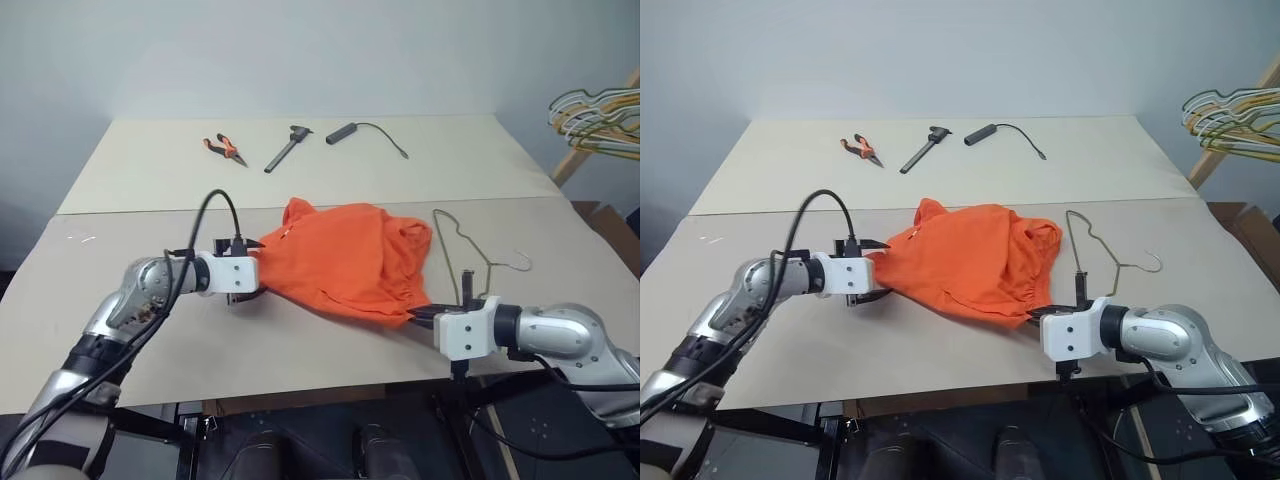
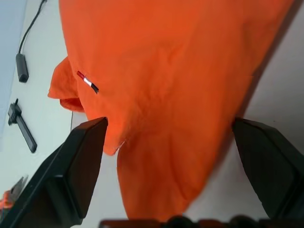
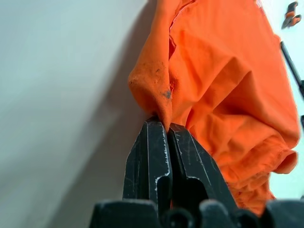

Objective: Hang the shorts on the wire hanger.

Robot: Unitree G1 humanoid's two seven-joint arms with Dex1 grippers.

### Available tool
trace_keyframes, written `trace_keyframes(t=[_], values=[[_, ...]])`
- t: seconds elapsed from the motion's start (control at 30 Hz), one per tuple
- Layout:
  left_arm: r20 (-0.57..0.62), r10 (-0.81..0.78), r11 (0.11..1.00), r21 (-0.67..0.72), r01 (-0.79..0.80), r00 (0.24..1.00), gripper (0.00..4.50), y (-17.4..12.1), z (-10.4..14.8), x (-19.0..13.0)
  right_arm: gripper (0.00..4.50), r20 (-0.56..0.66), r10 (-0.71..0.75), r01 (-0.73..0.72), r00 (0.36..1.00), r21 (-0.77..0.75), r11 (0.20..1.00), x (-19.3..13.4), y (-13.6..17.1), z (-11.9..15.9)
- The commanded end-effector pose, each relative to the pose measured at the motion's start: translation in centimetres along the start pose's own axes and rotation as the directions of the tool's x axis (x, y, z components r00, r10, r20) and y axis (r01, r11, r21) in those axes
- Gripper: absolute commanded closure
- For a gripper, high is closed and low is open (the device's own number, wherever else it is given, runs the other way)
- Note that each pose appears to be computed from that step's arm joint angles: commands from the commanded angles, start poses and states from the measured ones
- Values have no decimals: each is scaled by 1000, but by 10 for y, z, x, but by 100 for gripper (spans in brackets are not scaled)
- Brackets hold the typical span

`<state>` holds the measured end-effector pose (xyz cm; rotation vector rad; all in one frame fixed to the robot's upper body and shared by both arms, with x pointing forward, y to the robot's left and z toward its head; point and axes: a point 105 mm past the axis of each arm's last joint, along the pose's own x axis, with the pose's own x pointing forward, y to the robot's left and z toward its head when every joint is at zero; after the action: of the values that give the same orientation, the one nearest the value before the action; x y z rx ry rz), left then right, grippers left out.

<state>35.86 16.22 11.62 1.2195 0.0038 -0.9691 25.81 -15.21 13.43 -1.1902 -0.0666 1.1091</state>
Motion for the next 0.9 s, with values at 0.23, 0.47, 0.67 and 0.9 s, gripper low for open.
trace_keyframes(t=[0.23,0.47,0.67,0.9], values=[[15,28,998,60,-29,999,223,12,0,14,450,10,-55,55,998,-20,998,-9,-14,7],[14,15,997,73,-16,1000,444,16,-4,-2,450,26,-60,60,998,1,998,-10,-17,8],[-62,-208,972,96,213,976,444,-8,-13,-64,450,67,-4,4,998,-1,1000,-21,-20,10],[-35,-379,925,-3,379,925,444,-32,7,-119,450,131,104,-110,986,45,993,-35,-32,10]])
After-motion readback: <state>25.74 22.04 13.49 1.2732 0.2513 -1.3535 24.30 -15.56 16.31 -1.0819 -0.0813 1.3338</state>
